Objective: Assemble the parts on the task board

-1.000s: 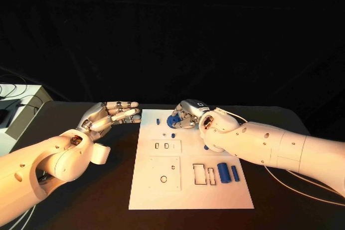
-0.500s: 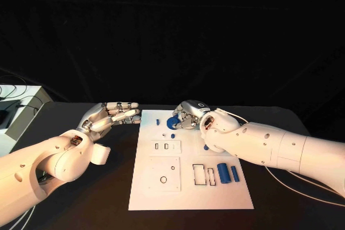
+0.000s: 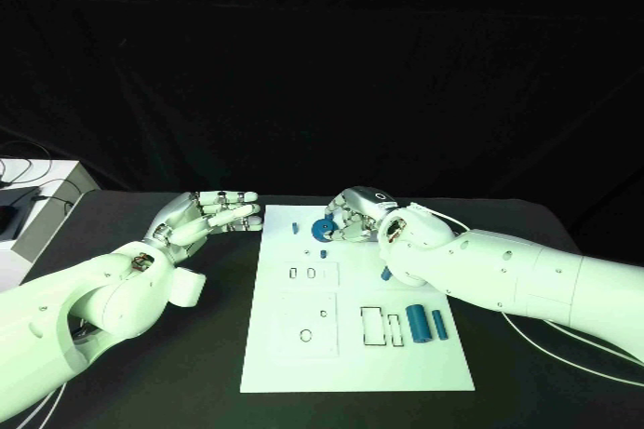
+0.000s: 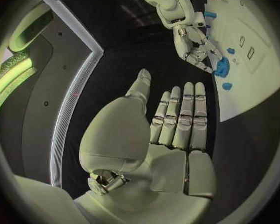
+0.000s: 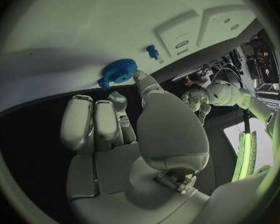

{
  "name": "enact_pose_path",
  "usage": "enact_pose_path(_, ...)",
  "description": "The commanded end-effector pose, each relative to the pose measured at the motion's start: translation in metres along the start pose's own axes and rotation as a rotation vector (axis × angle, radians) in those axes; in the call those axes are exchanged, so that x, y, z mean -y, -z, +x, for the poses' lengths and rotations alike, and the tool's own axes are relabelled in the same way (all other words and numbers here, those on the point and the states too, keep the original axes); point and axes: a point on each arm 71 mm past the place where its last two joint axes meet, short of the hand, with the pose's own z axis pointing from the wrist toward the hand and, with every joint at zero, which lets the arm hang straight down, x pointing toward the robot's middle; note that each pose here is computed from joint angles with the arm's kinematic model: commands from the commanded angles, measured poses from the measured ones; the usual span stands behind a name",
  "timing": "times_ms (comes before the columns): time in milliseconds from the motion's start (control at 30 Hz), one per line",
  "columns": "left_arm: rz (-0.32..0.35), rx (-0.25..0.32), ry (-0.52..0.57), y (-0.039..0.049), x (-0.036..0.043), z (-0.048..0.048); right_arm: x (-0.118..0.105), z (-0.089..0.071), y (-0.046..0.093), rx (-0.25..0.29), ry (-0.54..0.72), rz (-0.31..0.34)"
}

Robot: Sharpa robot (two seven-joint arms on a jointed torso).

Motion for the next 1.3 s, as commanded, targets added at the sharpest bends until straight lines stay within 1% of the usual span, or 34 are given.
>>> enact_pose_path(33, 0.006, -0.012, 0.001, -0.0008, 0.0003, 0.0015, 0.002, -0.007, 0.005, 0.071, -0.040, -0.029)
enact_pose_path(133, 0.010, -0.008, 0.001, -0.0012, 0.0002, 0.0009, 0.010, -0.016, 0.012, 0.127, -0.119, -0.047)
enact_pose_path(200, 0.013, -0.005, 0.002, -0.0015, 0.0001, 0.0007, 0.017, -0.023, 0.019, 0.155, -0.180, -0.063)
enact_pose_path(367, 0.017, 0.008, 0.000, -0.0022, -0.0008, -0.0014, 0.037, -0.037, 0.035, 0.179, -0.300, -0.087)
enact_pose_path(533, 0.014, 0.022, -0.001, -0.0024, -0.0042, -0.0050, 0.064, -0.049, 0.050, 0.176, -0.350, -0.065)
enact_pose_path(667, 0.009, 0.029, 0.001, -0.0019, -0.0080, -0.0062, 0.088, -0.055, 0.059, 0.159, -0.347, -0.043)
enact_pose_path(767, 0.006, 0.033, 0.003, -0.0009, -0.0111, -0.0068, 0.107, -0.060, 0.066, 0.159, -0.326, -0.028)
enact_pose_path(933, -0.002, 0.037, 0.008, 0.0006, -0.0161, -0.0071, 0.134, -0.066, 0.072, 0.148, -0.283, 0.004)
enact_pose_path(1100, -0.010, 0.042, 0.010, 0.0014, -0.0195, -0.0064, 0.152, -0.067, 0.075, 0.125, -0.236, 0.032)
enact_pose_path(1300, -0.017, 0.046, 0.012, 0.0023, -0.0224, -0.0068, 0.167, -0.061, 0.076, 0.092, -0.192, 0.065)
